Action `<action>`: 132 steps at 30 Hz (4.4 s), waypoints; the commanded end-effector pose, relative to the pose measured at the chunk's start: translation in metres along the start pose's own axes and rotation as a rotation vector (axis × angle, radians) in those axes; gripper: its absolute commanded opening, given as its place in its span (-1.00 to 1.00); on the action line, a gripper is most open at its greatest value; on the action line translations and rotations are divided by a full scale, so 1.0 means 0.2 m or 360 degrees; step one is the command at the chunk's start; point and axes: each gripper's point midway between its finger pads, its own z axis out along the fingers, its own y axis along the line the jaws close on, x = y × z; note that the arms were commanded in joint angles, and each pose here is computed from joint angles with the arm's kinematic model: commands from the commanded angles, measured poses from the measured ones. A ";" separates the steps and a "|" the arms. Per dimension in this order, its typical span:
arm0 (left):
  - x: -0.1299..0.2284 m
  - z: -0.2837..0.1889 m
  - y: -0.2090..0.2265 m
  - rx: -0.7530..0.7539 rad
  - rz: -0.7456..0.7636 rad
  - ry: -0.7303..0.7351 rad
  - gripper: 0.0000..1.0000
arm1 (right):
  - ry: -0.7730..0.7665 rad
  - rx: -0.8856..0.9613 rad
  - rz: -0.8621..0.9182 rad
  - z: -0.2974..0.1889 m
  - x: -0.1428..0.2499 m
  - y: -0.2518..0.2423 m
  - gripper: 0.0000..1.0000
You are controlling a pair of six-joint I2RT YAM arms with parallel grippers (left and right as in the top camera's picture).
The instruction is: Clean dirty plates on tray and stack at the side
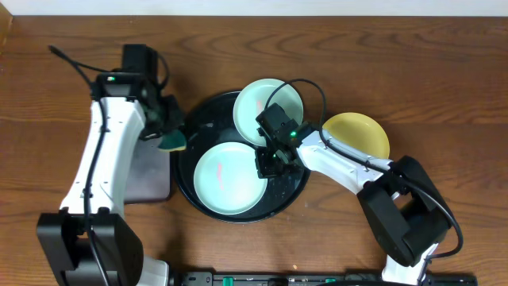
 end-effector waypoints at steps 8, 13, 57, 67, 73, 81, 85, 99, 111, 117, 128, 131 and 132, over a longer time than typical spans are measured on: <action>0.37 0.19 -0.23 -0.0031 0.0007 0.0183 -0.86 | 0.0018 -0.0026 0.0063 0.02 -0.03 -0.02 -0.98; 0.53 0.37 -0.23 -0.0128 -0.0042 0.0180 -0.85 | 0.0024 -0.0024 0.0059 0.02 -0.02 -0.02 -0.98; 0.82 0.46 -0.59 0.0640 0.0753 0.0380 -0.85 | 0.0023 -0.0031 0.0058 0.02 -0.02 -0.02 -0.98; 0.59 0.54 -0.17 -0.0229 -0.0056 0.0023 -0.85 | 0.0023 -0.0031 0.0058 0.02 -0.02 -0.02 -0.98; 0.62 0.50 0.01 -0.0519 -0.0302 -0.0037 -0.86 | 0.0023 -0.0031 0.0058 0.02 -0.02 -0.02 -0.98; 0.77 0.50 -0.53 0.0477 0.0584 0.0331 -0.86 | 0.0022 -0.0032 0.0058 0.02 -0.02 -0.02 -0.98; 0.79 0.46 -0.62 0.0681 0.0727 0.0331 -0.86 | 0.0026 -0.0037 0.0058 0.02 -0.02 -0.01 -0.98; 0.35 0.50 -0.11 -0.0341 0.0051 -0.0265 -0.85 | 0.0025 -0.0037 0.0058 0.02 -0.02 -0.01 -0.98; 0.19 0.25 -0.16 -0.0371 0.0037 -0.0373 -0.85 | 0.0026 -0.0036 0.0059 0.02 -0.02 -0.01 -0.98; 0.13 0.05 -0.19 -0.0337 0.0076 -0.0421 -0.85 | 0.0025 -0.0035 0.0058 0.02 -0.02 -0.01 -0.98; 0.07 -0.08 0.01 -0.0229 0.0019 -0.0350 -0.85 | 0.0073 -0.0039 0.0078 0.07 -0.01 -0.04 -0.98; 0.05 -0.06 0.08 -0.0170 -0.0028 -0.0291 -0.85 | 0.0078 -0.0106 -0.0014 0.05 -0.02 0.01 -0.98; 0.05 -0.06 0.10 -0.0155 -0.0035 -0.0279 -0.85 | 0.0078 -0.0119 -0.0041 0.05 -0.02 0.03 -0.98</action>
